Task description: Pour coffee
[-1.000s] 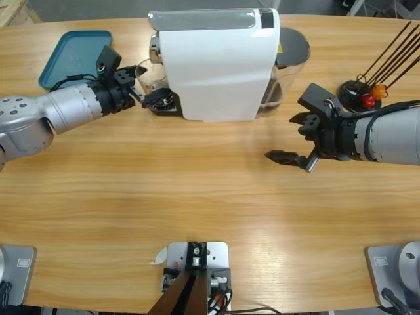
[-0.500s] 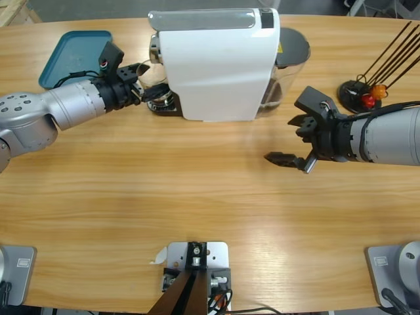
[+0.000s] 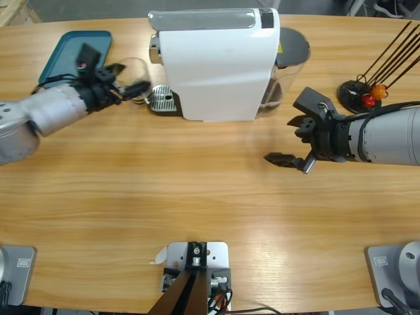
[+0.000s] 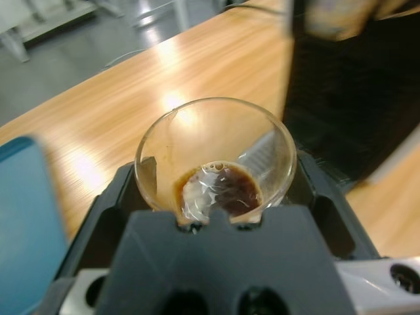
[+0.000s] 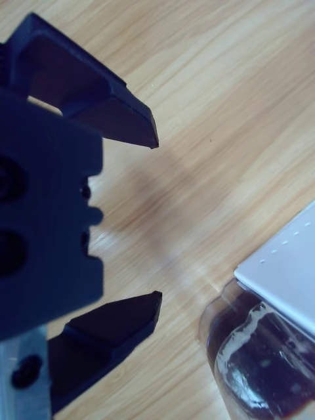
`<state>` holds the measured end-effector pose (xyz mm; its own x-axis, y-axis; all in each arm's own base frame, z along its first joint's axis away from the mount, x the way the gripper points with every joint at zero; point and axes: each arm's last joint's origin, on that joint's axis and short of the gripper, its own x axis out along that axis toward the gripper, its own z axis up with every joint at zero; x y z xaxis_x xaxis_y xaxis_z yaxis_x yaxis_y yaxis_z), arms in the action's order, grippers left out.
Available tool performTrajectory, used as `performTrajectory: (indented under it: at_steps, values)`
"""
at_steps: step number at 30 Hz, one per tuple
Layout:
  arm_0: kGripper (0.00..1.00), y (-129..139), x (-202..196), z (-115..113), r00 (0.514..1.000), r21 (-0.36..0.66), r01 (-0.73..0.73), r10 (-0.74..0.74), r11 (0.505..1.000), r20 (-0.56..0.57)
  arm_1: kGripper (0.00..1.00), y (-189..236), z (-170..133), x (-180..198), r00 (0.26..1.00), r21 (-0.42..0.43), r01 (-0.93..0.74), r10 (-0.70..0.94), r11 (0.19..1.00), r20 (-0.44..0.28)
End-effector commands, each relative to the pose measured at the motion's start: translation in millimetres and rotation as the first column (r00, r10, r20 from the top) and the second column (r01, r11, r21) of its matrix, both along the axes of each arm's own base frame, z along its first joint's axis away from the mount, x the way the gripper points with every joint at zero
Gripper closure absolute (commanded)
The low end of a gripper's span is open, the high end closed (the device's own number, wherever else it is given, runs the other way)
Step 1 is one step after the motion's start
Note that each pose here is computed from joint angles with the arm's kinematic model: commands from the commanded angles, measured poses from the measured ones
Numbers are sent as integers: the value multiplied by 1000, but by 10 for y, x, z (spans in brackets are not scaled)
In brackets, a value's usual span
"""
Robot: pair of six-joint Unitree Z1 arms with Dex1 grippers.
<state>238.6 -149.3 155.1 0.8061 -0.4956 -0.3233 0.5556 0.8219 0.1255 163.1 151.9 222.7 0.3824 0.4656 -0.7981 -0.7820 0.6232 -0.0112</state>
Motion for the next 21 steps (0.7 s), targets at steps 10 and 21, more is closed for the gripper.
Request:
performTrajectory:
  at_steps: [10,21]
  values:
    - [879,913,343,299,884,-55,-451,454,891,107,18,67,-71,32,1000,-3,-10,10,1000,-28]
    - [870,1144,677,73,846,-39,-527,529,849,71,18,79,-83,42,999,-4,-13,13,1000,-34]
